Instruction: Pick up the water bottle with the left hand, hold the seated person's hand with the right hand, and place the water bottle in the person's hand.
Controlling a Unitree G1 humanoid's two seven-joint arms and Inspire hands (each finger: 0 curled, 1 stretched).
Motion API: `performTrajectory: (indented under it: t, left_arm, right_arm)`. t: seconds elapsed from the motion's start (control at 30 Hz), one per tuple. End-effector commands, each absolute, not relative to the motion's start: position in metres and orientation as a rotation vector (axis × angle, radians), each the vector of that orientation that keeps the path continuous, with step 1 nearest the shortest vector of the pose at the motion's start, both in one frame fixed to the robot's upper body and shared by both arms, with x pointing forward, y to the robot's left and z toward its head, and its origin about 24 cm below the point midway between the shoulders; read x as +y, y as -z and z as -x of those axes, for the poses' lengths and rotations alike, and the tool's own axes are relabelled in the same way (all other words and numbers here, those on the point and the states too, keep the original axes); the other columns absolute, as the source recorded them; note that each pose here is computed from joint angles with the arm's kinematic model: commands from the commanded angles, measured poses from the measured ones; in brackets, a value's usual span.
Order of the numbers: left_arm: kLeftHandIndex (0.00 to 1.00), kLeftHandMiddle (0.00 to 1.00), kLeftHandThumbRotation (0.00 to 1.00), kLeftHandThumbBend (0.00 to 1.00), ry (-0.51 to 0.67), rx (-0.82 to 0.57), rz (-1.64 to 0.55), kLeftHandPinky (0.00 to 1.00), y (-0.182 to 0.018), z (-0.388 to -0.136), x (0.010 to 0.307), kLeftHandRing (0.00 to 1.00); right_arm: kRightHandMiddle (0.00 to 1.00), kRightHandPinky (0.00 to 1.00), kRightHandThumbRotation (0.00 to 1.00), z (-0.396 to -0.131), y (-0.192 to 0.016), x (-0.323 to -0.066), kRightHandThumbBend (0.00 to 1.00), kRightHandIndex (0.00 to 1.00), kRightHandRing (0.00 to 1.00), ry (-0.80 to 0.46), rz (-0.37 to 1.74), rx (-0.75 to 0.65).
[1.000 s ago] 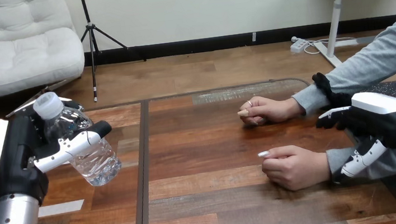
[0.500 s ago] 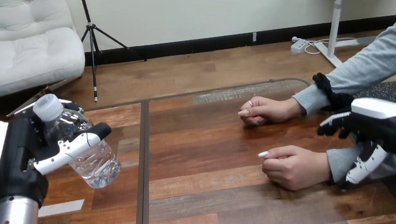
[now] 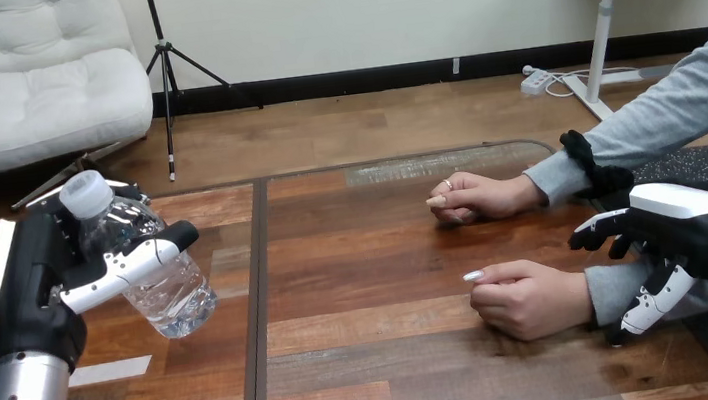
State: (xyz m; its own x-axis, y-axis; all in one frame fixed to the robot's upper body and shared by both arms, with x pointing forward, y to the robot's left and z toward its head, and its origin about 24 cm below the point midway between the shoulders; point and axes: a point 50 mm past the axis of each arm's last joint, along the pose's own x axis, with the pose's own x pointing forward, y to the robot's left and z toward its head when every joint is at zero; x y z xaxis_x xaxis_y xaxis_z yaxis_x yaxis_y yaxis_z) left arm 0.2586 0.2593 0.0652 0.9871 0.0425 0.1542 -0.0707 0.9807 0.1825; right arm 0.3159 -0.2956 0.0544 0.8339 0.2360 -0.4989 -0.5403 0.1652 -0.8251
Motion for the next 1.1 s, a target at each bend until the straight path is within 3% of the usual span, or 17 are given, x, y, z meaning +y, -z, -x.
performTrajectory:
  t: [0.0,1.07]
  left_arm:
    - [0.39,0.39,0.00,0.74,-0.050,-0.286,-0.209,0.31,-0.097,-0.265,0.258,0.35]
    - [0.40,0.39,0.00,0.75,-0.049,-0.298,-0.204,0.31,-0.100,-0.262,0.259,0.35]
  right_arm:
    - [0.86,0.66,0.20,-0.330,-0.080,-0.295,1.00,0.84,0.80,-0.513,1.320,0.201]
    - [0.82,0.68,0.25,-0.328,-0.056,-0.282,1.00,0.80,0.80,-0.573,1.380,0.227]
